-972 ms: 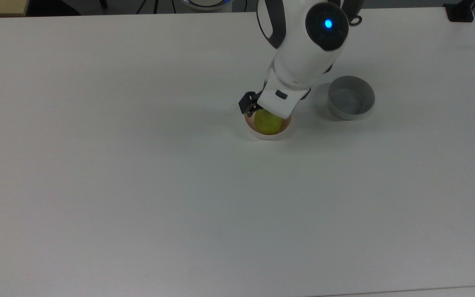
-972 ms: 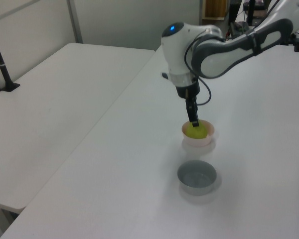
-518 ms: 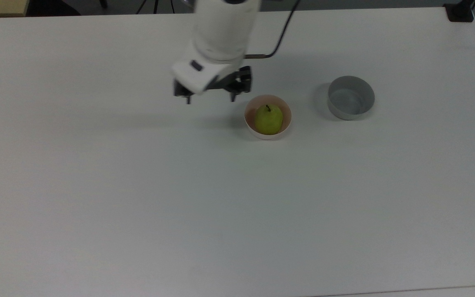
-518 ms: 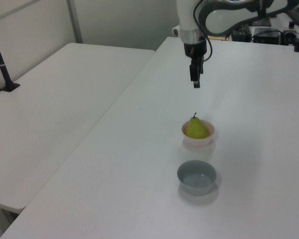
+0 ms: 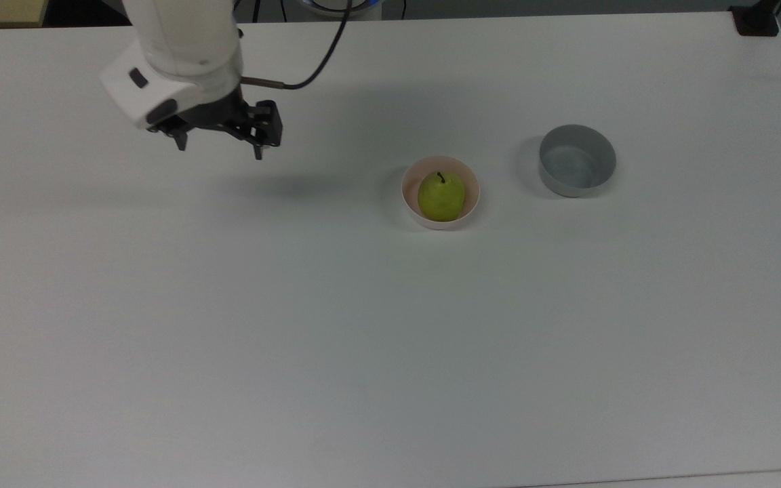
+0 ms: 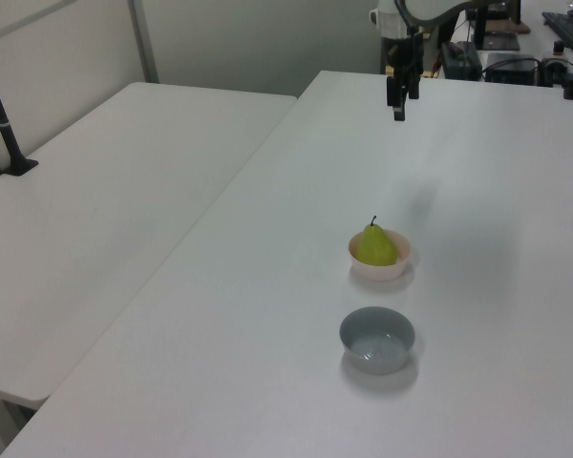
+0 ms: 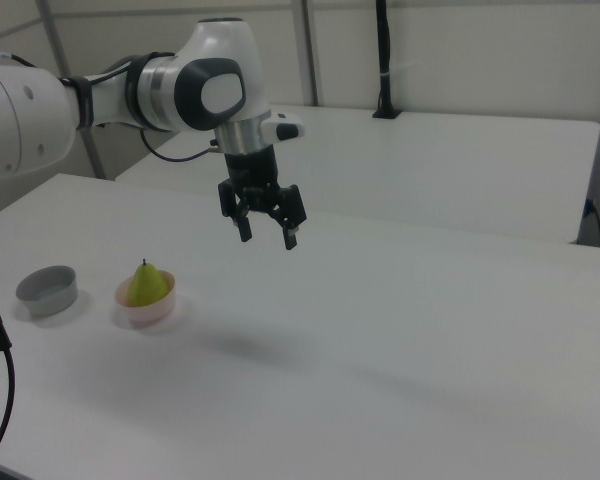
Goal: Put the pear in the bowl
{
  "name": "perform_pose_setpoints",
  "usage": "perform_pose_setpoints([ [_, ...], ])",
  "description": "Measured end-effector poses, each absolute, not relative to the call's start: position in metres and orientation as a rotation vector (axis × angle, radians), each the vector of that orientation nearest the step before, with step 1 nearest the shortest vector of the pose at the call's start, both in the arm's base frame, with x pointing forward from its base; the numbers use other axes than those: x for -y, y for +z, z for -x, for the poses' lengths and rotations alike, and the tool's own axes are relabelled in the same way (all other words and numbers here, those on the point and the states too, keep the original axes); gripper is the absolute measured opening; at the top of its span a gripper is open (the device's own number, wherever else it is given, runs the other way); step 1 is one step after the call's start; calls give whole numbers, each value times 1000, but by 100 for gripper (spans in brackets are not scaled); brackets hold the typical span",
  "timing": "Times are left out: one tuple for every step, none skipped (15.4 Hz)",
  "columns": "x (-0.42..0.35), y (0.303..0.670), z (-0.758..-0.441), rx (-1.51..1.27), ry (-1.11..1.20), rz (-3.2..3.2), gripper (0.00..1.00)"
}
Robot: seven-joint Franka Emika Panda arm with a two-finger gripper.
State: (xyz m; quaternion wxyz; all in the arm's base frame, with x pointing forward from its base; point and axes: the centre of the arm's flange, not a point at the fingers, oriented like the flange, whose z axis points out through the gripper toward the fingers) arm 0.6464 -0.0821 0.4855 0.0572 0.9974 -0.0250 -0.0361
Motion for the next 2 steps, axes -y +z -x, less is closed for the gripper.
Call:
perform_pose_setpoints([
  [93, 491, -644, 103, -98, -3024, 100],
  [97, 493, -642, 112, -94, -3024, 100],
])
